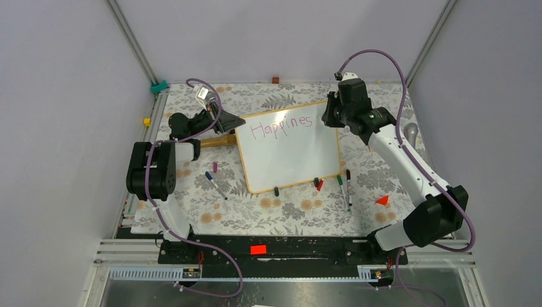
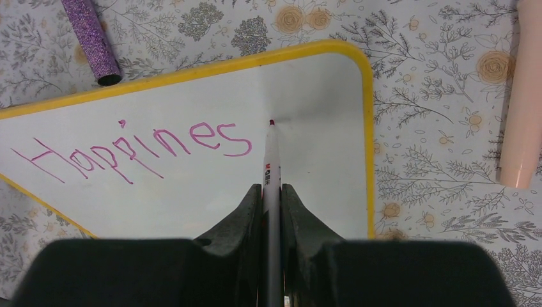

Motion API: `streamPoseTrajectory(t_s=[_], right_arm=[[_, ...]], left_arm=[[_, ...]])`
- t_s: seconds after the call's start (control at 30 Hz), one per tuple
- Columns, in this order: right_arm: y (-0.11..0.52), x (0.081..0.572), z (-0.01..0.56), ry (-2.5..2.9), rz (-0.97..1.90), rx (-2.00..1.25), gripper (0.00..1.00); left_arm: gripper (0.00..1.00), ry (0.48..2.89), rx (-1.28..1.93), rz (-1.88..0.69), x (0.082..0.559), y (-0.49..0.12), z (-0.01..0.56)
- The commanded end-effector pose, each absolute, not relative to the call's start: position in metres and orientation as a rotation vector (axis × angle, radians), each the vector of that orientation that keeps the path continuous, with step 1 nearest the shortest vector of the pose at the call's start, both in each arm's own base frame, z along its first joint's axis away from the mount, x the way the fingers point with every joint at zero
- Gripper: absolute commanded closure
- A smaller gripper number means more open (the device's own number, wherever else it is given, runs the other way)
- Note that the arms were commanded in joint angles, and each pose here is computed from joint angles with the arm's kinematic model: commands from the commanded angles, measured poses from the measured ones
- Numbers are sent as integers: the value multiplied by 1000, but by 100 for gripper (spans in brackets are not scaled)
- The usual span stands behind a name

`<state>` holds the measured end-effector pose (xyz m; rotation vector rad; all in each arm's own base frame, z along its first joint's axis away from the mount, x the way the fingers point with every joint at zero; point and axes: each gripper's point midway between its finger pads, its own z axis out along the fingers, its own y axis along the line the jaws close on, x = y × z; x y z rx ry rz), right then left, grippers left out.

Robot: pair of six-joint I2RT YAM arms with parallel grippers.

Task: Write a sentence on the whiteboard
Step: Write a sentence with the whiteboard marker.

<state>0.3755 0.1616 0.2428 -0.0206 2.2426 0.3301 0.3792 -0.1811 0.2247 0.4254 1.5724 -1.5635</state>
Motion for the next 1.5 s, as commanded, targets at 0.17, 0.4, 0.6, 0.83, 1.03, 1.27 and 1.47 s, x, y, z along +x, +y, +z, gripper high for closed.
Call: streamPoseTrajectory(t_s=[0.17, 0.4, 0.6, 0.83, 1.03, 1.27, 1.47], right_arm=[[158, 392, 261, 2187, 305, 15, 100], [162, 394, 261, 2184, 336, 1, 100], [173, 390, 258, 2197, 401, -34, 100], [173, 383, 250, 2220, 414, -40, 100], [170, 376, 240, 2258, 399, -44, 100], [166, 374, 236, 2271, 372, -55, 100], [152, 379, 238, 2270, 274, -14, 100]], left_arm=[[100, 1498, 586, -1518, 371, -183, 234], [100, 1498, 586, -1515, 371, -182, 234], [100, 1498, 585, -1515, 371, -182, 234], [100, 1496, 588, -1514, 371, -182, 235], [100, 1496, 587, -1514, 371, -182, 235], [100, 1496, 589, -1514, 370, -182, 235], [100, 1497, 587, -1515, 371, -182, 235]])
